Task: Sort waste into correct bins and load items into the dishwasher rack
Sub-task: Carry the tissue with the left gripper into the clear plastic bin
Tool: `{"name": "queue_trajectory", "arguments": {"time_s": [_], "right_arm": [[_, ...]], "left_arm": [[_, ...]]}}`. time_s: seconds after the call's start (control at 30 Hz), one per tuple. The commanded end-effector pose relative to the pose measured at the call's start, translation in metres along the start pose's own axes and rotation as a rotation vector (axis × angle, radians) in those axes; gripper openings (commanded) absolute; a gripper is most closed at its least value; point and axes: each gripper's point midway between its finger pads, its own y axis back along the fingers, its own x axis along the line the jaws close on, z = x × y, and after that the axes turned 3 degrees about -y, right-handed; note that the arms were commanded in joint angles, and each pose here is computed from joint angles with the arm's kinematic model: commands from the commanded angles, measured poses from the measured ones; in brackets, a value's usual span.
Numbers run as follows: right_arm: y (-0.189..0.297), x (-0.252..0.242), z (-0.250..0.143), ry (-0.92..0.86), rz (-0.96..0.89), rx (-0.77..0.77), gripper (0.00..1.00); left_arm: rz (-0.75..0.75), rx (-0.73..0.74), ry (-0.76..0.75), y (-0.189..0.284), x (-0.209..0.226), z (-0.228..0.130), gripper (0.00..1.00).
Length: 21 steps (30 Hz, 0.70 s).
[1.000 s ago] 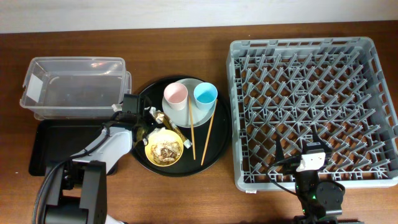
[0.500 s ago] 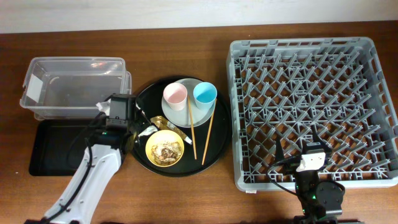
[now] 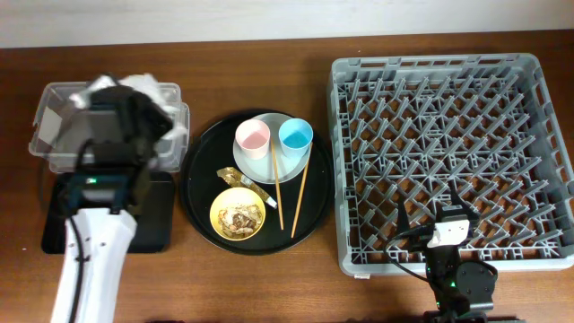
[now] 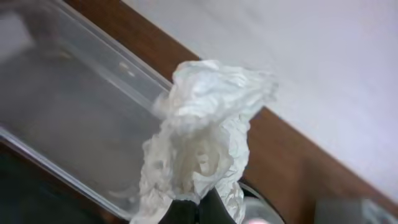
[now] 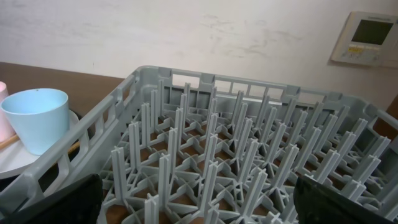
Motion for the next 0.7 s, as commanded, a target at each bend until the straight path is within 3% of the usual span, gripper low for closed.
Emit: {"name": "queue_trajectory", "arguments": {"time_s": [0.0,0.2,0.23,0.27,0.37,0.5,0.57,0.6,0.67], "right_arm": [[0.0,0.003,-0.002,0.003,0.015,0.002,0.98],[0.0,0.003,-0.002,0.003,0.015,0.002,0.98],[0.0,0.003,-0.002,0.003,0.015,0.002,0.98],[0.0,0.003,-0.002,0.003,0.015,0.002,0.98],[0.0,0.003,-0.002,0.003,0.015,0.002,0.98],[0.0,0.003,-0.002,0.003,0.015,0.002,0.99],[0.0,0.003,-0.002,0.003,0.015,0.002,0.98],[0.0,0.003,-0.002,0.003,0.015,0.002,0.98],[0.0,0.003,-0.002,0.003,0.015,0.002,0.98]], "left_arm": [[0.074,0.021,-0.012,-0.027,0.038,0.008,0.0],[0.093,0.176,0.022,-0.118,0.084,-0.029,0.01],[0.083,0.195,0.012,-0.126,0.087,-0.034,0.06],[0.083,0.208,0.008,-0.132,0.091,-0.038,0.22],[0.073,0.193,-0.05,-0.134,0.091,-0.031,0.87],[0.037,0.197,-0.055,-0.116,0.075,-0.012,0.98],[-0.055,0.267,-0.015,-0.09,0.052,-0.012,0.89],[-0.119,0.317,-0.002,-0.075,0.038,-0.019,0.58],[-0.231,0.447,0.013,-0.039,0.011,-0.043,0.22]]}}
